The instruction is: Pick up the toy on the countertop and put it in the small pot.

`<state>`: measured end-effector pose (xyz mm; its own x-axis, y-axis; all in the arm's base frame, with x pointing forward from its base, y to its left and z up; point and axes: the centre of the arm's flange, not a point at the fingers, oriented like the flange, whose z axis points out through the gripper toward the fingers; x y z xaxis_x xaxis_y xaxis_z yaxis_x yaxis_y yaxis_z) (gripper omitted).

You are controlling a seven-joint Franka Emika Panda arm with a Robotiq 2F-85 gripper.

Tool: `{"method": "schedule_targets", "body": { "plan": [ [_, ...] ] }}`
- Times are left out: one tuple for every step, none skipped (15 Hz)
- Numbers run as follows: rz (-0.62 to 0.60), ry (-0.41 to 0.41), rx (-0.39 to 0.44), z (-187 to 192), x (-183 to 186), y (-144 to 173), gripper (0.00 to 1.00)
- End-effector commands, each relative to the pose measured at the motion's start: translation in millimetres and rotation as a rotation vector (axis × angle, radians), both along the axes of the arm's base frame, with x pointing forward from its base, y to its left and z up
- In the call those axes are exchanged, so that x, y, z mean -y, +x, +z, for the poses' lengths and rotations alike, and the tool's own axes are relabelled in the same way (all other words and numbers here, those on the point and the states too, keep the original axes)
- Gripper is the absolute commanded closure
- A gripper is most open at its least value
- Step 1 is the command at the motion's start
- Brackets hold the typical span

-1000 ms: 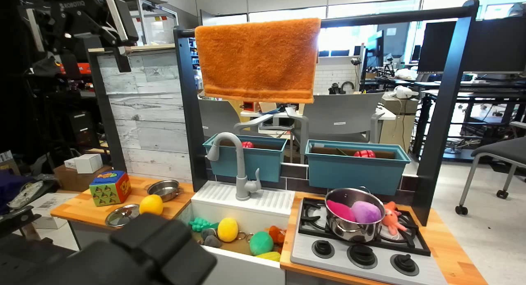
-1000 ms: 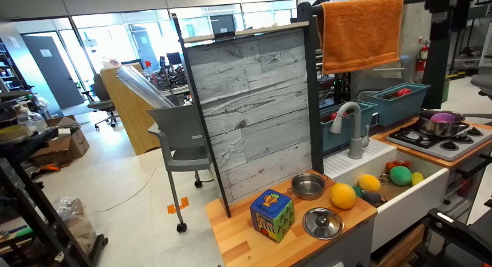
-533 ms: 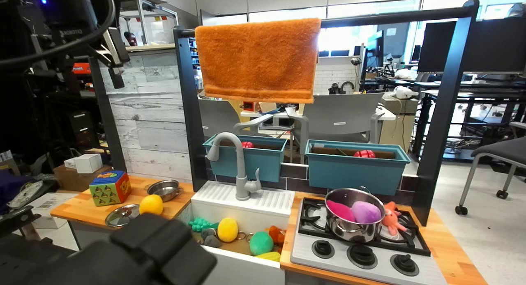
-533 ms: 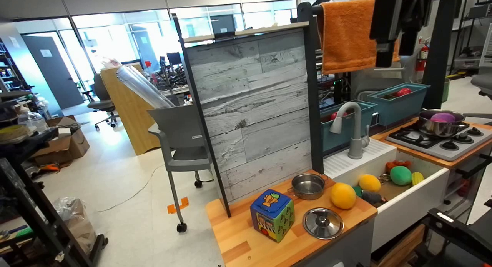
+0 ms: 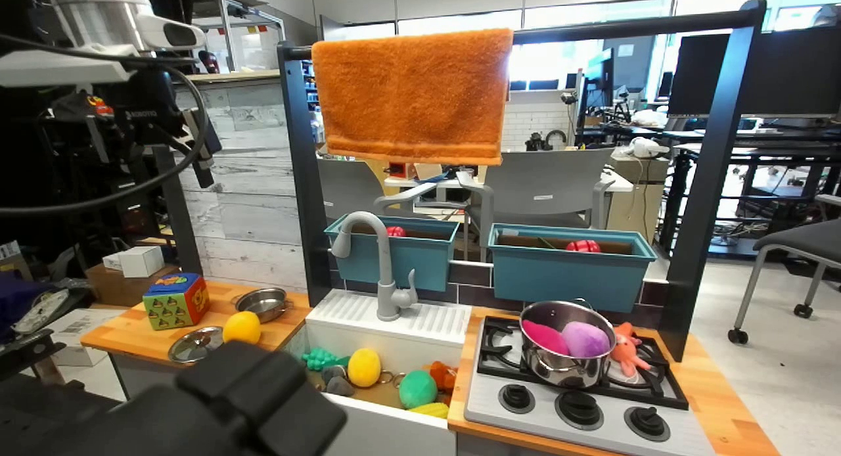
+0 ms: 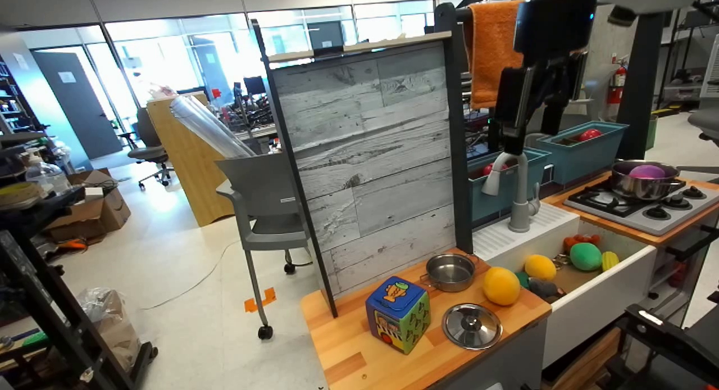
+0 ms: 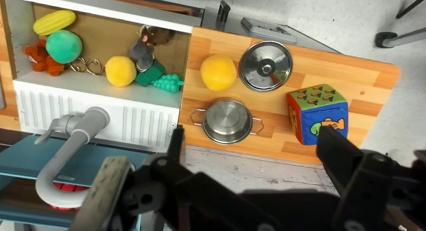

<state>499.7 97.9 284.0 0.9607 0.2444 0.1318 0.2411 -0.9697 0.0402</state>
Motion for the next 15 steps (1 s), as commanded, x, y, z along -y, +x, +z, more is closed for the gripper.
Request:
{"method": "schedule_targets", "body": {
  "plan": [
    [0.013,-0.003,-0.004,-31.2,-5.3,14.2,0.00],
    [0.006,0.007,0.000,-38.4,-7.1,12.9,0.00],
    [0.017,0.013,0.000,-46.3,-8.8,10.4,0.00],
    [0.021,0.018,0.011,-52.3,-9.9,10.3,0.00],
    [0.016,0.026,0.019,-59.2,-11.2,10.9,0.00],
    [0.013,0.034,0.031,-65.8,-11.4,11.4,0.00],
    [0.016,0.048,0.038,-72.8,-10.5,12.3,0.00],
    [0.009,0.057,0.043,-81.2,-8.9,14.8,0.00],
    [0.002,0.060,0.047,-89.2,-8.1,16.4,0.00],
    [-0.006,0.065,0.056,-98.6,-7.0,17.9,0.00],
    [-0.012,0.073,0.065,-105.9,-5.8,19.3,0.00],
    [-0.016,0.079,0.065,-114.1,-4.4,21.3,0.00],
    [-0.023,0.085,0.066,-121.5,-3.4,23.0,0.00],
    [-0.030,0.085,0.066,-129.8,-2.5,25.9,0.00],
    [-0.037,0.083,0.066,-136.9,-2.0,29.7,0.00]
  ]
}}
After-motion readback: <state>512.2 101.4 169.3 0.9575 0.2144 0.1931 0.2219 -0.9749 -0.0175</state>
